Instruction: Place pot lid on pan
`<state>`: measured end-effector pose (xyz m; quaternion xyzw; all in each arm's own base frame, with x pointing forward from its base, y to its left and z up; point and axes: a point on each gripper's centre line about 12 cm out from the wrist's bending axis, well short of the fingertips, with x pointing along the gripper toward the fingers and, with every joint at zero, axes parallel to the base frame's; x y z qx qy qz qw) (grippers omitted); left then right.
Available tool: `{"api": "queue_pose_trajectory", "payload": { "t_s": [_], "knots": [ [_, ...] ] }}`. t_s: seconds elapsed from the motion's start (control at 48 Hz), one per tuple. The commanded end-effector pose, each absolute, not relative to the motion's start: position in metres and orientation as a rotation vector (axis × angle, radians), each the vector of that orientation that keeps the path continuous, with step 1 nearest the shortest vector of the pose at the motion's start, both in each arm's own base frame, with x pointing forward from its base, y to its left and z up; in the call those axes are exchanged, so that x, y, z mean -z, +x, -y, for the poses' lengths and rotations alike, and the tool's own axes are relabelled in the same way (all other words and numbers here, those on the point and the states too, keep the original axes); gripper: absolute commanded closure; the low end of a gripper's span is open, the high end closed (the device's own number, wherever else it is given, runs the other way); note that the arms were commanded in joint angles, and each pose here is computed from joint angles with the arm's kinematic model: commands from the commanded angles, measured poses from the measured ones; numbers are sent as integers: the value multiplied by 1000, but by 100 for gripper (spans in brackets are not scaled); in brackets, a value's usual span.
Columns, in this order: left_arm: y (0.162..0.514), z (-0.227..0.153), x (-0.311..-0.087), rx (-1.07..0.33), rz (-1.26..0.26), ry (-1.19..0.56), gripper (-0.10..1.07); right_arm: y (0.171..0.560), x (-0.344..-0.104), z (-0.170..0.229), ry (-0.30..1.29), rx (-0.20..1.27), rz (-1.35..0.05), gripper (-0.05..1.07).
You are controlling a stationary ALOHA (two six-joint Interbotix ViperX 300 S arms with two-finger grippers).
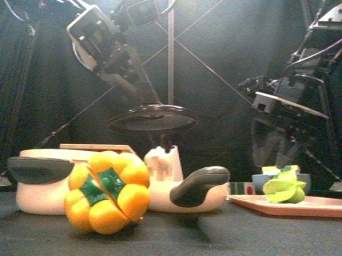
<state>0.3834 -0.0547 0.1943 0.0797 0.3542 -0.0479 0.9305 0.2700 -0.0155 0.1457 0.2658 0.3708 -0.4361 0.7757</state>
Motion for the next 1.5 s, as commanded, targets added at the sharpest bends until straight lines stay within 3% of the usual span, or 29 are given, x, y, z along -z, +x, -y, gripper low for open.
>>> {"api": "queue_pose_trajectory", "payload": {
  "t_s": [0.0, 0.25, 0.708, 1.479],
  "knots": [
    [400, 48, -205, 74, -701, 166, 33, 269, -157, 16, 602, 928, -769, 8],
    [420, 45, -195, 55, -722, 158, 33, 260, -155, 15, 614, 932, -779, 8],
    [426, 47, -161, 61, -789, 138, 33, 259, -153, 16, 619, 935, -783, 8],
    [425, 50, -150, 74, -789, 106, 33, 260, -152, 15, 618, 936, -787, 8]
  ]
}}
